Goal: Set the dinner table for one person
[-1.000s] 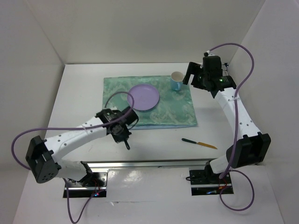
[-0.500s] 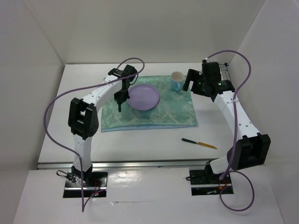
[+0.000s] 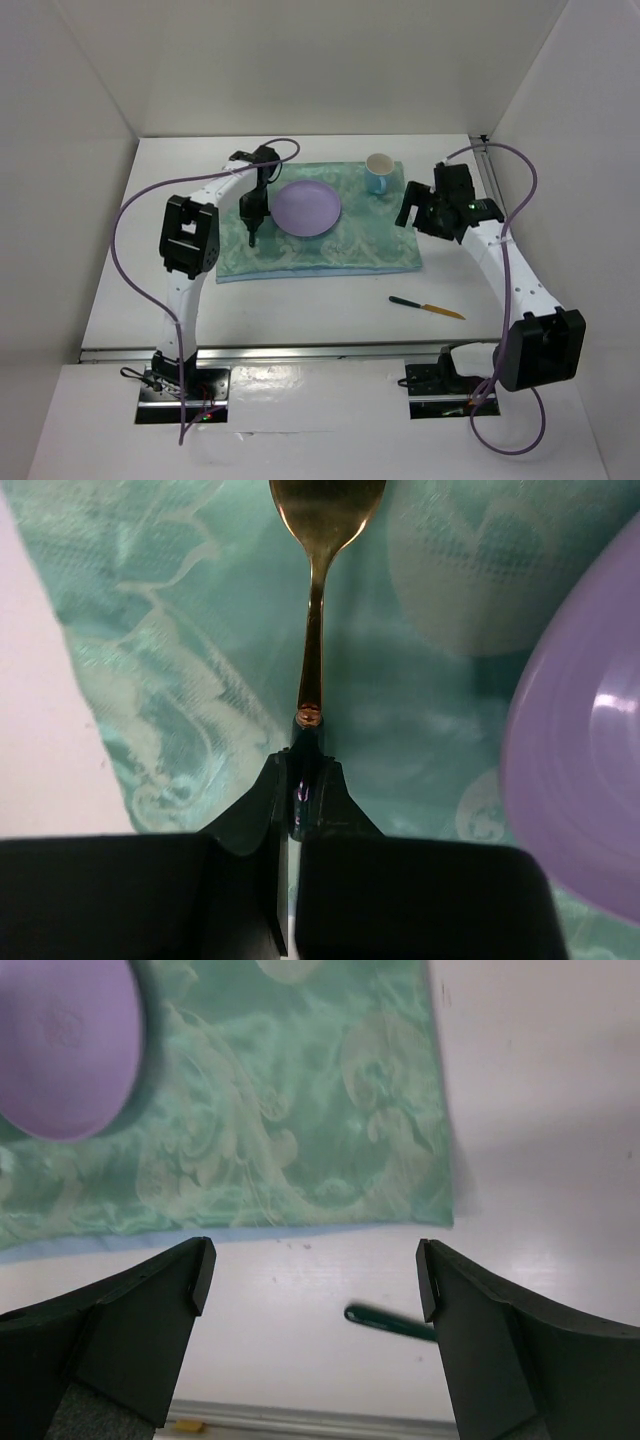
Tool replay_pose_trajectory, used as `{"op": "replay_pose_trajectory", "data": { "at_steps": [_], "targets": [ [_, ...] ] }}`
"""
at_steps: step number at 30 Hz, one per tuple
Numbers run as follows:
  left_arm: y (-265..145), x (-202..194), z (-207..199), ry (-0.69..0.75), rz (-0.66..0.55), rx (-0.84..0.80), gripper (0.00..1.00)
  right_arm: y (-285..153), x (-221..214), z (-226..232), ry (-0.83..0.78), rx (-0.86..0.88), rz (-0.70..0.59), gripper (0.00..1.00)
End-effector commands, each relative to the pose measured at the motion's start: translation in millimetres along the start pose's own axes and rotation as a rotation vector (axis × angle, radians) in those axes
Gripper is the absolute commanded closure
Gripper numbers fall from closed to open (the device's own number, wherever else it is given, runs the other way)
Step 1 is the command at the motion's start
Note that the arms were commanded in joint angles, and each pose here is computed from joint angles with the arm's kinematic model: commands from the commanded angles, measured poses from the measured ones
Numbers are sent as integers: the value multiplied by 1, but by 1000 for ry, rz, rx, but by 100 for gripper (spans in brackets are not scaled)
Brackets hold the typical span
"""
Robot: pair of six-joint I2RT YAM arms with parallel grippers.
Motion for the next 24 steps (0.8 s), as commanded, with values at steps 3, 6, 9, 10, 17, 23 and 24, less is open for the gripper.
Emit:
{"op": "replay_pose_trajectory", "data": {
  "at_steps": [3, 6, 9, 10, 17, 23, 24],
  "targets": [
    [12, 10, -10, 27, 9, -24, 100, -7, -45, -4, 79, 2, 113, 7],
    [17, 5, -9, 14, 41, 1, 77, -7, -65, -4, 129, -3, 166, 10],
    [5, 11, -7, 6, 11, -9, 54, -8, -85, -7, 189, -38, 234, 14],
    [1, 11, -8, 4, 9, -22, 50, -10, -89, -9, 207, -53, 237, 16],
    [-62, 25, 0, -50, -77, -105, 42, -24, -117, 6, 474, -30, 312, 38],
    [-122, 13, 13, -62, -181, -149, 25, -17, -155, 13, 689, -58, 387, 36],
    [-141, 15, 17, -85, -215, -181, 13, -16, -158, 13, 715, -68, 395, 36]
  ]
}}
Point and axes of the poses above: each gripper's point midway between its finger pads, its own y axis out along the fingers, its own z axis along the line the jaws close on, x = y × z, the point moved 4 cm from there along -y, back along the fingers, and after that the axes turned 14 degrees about -y, right-handed, at the moved point
